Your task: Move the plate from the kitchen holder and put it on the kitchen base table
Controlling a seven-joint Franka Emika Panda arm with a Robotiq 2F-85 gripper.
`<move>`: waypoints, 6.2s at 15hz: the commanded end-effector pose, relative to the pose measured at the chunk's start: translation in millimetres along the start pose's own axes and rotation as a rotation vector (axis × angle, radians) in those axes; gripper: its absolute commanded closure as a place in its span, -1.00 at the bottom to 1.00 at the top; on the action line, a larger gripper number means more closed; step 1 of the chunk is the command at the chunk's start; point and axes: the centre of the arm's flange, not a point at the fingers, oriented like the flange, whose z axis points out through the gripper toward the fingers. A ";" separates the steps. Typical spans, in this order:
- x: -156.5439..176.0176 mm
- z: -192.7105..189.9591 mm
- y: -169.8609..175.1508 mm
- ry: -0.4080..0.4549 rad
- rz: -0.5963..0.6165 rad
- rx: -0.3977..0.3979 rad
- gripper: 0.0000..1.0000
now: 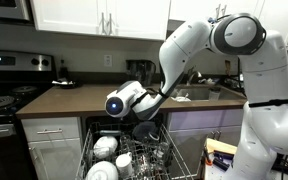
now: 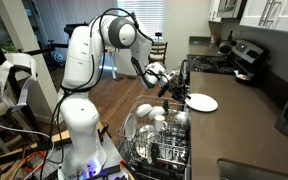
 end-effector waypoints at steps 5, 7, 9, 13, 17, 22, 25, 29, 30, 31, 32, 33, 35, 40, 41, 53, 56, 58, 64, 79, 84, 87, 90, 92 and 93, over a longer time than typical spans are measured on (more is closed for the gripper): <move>-8.5 -10.2 2.6 0.023 -0.007 -0.011 -0.64; -9.6 -16.4 4.1 0.038 -0.006 -0.020 -0.56; -10.3 -24.7 7.0 0.061 -0.007 -0.031 -0.56; -13.6 -44.4 13.3 0.113 -0.018 -0.029 -0.70; -21.7 -64.9 11.0 0.179 -0.069 0.083 -1.00; -32.8 -81.1 1.1 0.242 -0.130 0.184 -1.00; -35.8 -82.8 -0.5 0.256 -0.170 0.243 -1.00; -35.5 -76.6 4.7 0.235 -0.215 0.311 -1.00; -34.7 -74.2 6.4 0.223 -0.224 0.324 -1.00; -34.6 -71.5 8.1 0.211 -0.234 0.332 -1.00; -34.0 -68.3 10.1 0.197 -0.239 0.338 -1.00; -33.9 -65.8 11.8 0.183 -0.244 0.343 -1.00; -34.1 -62.0 15.2 0.158 -0.251 0.356 -1.00; -41.3 -63.9 17.8 0.135 -0.244 0.360 -1.00; -44.7 -65.4 17.0 0.139 -0.238 0.354 -1.00; -47.4 -64.7 9.4 0.141 -0.242 0.355 -1.00; -47.4 -64.7 9.4 0.141 -0.242 0.355 -1.00; -48.5 -67.2 9.3 0.155 -0.244 0.350 -1.00; -48.3 -92.3 -9.6 0.218 -0.305 0.393 -1.00; -5.7 -46.7 -10.5 0.082 -0.243 0.352 -1.00; 5.1 -28.6 -9.5 0.007 -0.211 0.393 -1.00; 8.9 -22.8 -9.8 -0.016 -0.191 0.393 -1.00; 11.6 -18.3 -8.0 -0.026 -0.175 0.363 -1.00; 12.8 -15.2 -6.5 -0.031 -0.168 0.347 -1.00; 13.3 -14.2 -5.4 -0.033 -0.168 0.345 -1.00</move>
